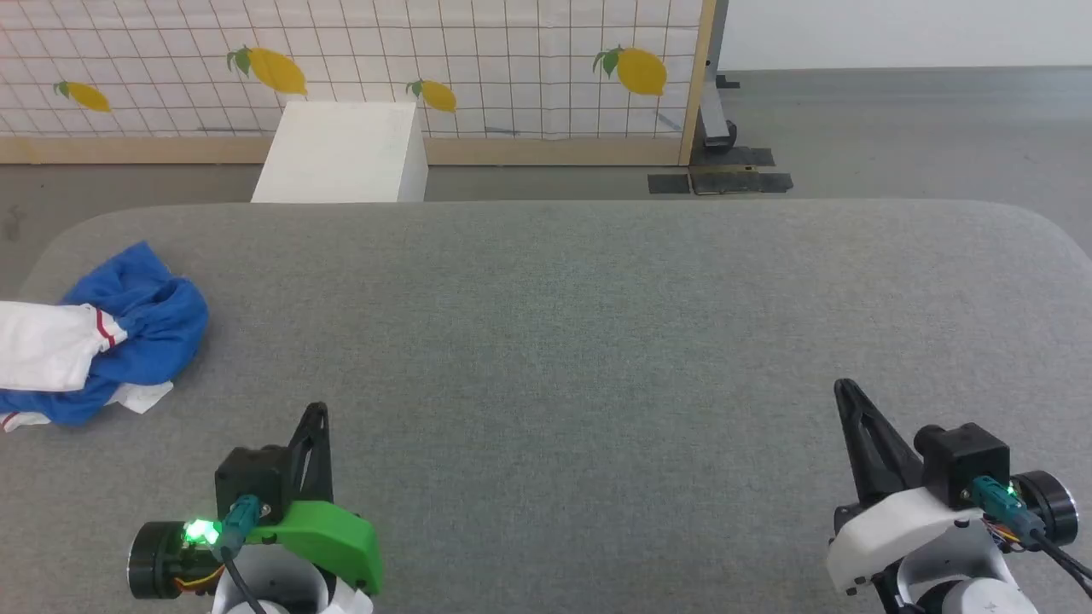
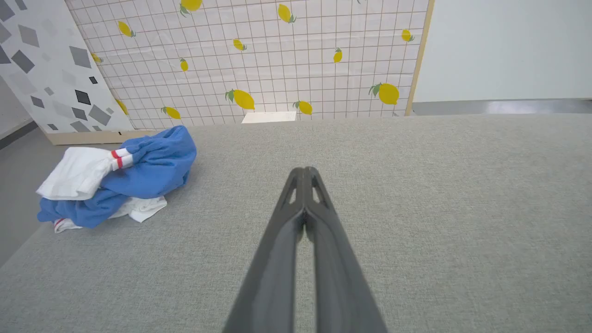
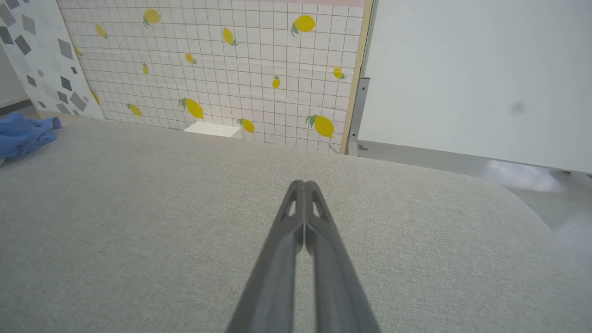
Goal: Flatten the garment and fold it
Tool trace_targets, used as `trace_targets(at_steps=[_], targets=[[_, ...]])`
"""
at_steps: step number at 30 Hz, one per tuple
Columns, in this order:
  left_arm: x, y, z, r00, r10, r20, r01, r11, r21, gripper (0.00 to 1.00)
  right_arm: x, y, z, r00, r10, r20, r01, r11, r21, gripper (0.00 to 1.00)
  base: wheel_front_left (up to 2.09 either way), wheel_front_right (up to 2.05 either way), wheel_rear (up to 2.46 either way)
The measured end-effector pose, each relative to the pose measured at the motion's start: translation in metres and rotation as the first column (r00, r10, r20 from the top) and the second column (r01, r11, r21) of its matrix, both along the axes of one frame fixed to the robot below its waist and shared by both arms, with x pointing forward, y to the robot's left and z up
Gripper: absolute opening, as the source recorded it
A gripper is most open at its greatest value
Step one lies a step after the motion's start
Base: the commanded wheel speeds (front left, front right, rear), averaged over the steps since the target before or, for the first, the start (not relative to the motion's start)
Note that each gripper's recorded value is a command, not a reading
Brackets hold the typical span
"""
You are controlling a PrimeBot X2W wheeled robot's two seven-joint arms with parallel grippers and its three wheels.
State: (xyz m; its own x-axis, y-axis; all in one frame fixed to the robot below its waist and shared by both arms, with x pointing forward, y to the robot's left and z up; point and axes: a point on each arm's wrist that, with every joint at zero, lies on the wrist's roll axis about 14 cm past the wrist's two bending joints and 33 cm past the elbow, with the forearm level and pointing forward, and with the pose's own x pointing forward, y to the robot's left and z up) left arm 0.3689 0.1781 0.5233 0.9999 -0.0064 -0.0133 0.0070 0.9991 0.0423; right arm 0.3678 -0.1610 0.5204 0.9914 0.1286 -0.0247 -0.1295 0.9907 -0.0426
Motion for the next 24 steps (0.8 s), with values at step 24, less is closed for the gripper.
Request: trace_targets(at_steps=[24], targets=[[0.0000,0.0001,0.0000,1.000,0.000,0.000,0.000,1.000,0.000,0.00,0.0000,0.0000,0.0000,1.000,0.000,0.000,0.000,1.000,0.000,0.00,0.00,0.00,0.00]])
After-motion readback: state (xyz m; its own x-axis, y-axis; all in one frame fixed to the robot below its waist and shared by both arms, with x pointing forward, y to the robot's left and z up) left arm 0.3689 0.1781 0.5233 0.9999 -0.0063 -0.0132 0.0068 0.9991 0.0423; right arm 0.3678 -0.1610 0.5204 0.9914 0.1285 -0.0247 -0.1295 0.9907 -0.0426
